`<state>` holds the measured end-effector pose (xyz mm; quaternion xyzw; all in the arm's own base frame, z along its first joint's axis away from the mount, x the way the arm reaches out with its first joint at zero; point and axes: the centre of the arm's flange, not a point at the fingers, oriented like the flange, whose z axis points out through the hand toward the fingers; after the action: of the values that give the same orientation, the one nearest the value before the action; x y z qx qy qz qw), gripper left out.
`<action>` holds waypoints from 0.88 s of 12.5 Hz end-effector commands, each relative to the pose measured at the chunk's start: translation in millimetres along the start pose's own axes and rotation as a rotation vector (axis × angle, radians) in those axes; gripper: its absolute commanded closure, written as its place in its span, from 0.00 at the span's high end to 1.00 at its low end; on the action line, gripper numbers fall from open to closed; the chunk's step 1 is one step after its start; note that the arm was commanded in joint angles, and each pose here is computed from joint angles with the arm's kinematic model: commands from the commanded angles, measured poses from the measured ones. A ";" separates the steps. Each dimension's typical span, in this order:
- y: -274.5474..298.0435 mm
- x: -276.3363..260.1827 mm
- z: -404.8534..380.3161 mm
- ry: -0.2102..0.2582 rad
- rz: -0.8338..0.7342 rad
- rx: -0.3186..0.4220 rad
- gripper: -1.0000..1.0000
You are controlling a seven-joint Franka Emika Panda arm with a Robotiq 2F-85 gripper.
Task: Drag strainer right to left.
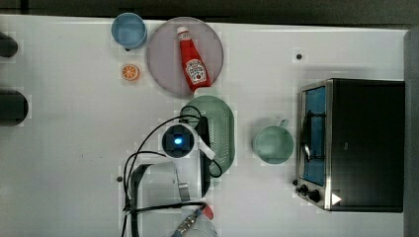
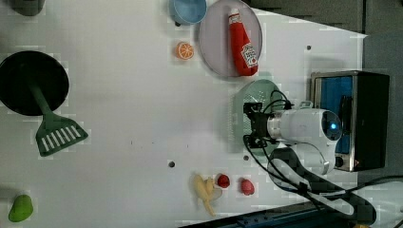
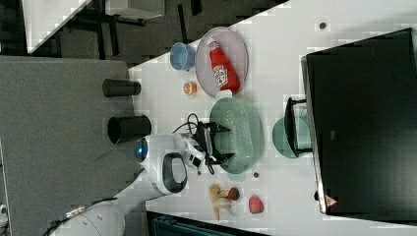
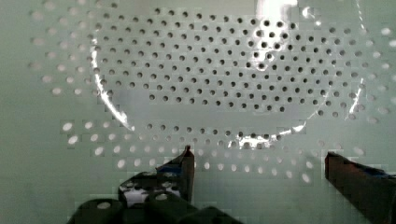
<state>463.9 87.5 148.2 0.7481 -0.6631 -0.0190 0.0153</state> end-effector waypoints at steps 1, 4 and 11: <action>6.3 -52.0 5.4 -0.012 0.099 -0.010 1.00; 3.0 -88.6 6.3 -0.016 0.106 -0.008 1.00; -16.2 -154.8 8.5 -0.045 0.057 0.005 1.00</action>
<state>451.2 229.3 132.0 0.7322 -0.6801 -0.0365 0.0023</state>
